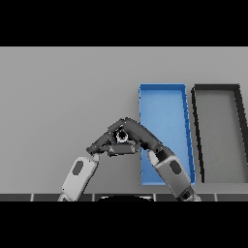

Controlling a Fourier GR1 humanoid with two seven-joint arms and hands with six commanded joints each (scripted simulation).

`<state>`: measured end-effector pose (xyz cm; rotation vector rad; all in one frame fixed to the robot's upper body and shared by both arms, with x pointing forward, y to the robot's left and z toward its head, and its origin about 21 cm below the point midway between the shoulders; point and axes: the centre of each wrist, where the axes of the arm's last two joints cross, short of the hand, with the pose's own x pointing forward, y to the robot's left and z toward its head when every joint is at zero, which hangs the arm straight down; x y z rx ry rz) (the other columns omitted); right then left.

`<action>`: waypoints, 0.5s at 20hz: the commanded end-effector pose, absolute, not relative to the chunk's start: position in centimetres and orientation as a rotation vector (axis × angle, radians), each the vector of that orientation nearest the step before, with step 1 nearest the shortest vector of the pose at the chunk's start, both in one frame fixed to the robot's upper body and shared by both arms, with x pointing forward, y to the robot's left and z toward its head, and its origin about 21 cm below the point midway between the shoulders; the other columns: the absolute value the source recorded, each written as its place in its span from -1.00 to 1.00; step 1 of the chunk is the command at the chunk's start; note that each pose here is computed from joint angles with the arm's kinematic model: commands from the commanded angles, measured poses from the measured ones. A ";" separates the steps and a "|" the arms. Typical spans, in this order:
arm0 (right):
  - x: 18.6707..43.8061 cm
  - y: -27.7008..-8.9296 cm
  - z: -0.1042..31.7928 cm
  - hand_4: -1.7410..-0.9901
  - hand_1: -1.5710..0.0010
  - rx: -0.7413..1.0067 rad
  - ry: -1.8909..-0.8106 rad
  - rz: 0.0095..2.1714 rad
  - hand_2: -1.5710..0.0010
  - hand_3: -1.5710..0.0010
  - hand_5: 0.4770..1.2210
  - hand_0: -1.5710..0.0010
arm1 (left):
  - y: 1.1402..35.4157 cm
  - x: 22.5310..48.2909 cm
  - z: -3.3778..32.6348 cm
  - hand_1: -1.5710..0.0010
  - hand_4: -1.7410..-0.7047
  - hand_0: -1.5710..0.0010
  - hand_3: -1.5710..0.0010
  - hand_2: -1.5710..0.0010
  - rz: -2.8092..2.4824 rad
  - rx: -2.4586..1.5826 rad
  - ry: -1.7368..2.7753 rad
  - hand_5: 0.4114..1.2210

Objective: Pick up the blue pipe and place it into the blue bin.

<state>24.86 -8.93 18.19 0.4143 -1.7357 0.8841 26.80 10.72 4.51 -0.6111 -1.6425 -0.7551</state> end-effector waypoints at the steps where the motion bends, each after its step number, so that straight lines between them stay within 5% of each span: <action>1: 24.8 -8.6 18.3 -0.87 -0.88 0.422 -1.751 0.897 -0.89 -0.78 0.60 -0.88 | 10.7 26.7 4.7 -1.00 -0.96 -1.00 -0.83 -1.00 -0.747 -0.610 -1.650 1.00; 8: 24.6 -8.3 18.0 -0.97 -0.98 0.392 -1.841 0.865 -0.98 -0.95 0.92 -0.98 | 10.9 26.8 5.2 -1.00 -0.97 -1.00 -0.85 -1.00 -0.776 -0.522 -1.697 1.00; 9: 24.7 -8.0 18.1 -0.98 -0.98 0.379 -1.843 0.864 -0.98 -0.96 0.93 -0.98 | 11.3 26.7 5.2 -0.71 -0.73 -0.86 -0.48 -0.65 -0.790 -0.494 -1.703 1.00; 10: 24.7 -7.9 18.0 -0.98 -0.98 0.375 -1.845 0.862 -0.98 -0.97 0.95 -0.98 | 11.7 26.9 5.3 -0.37 -0.49 -0.49 -0.19 -0.32 -0.819 -0.499 -1.685 1.00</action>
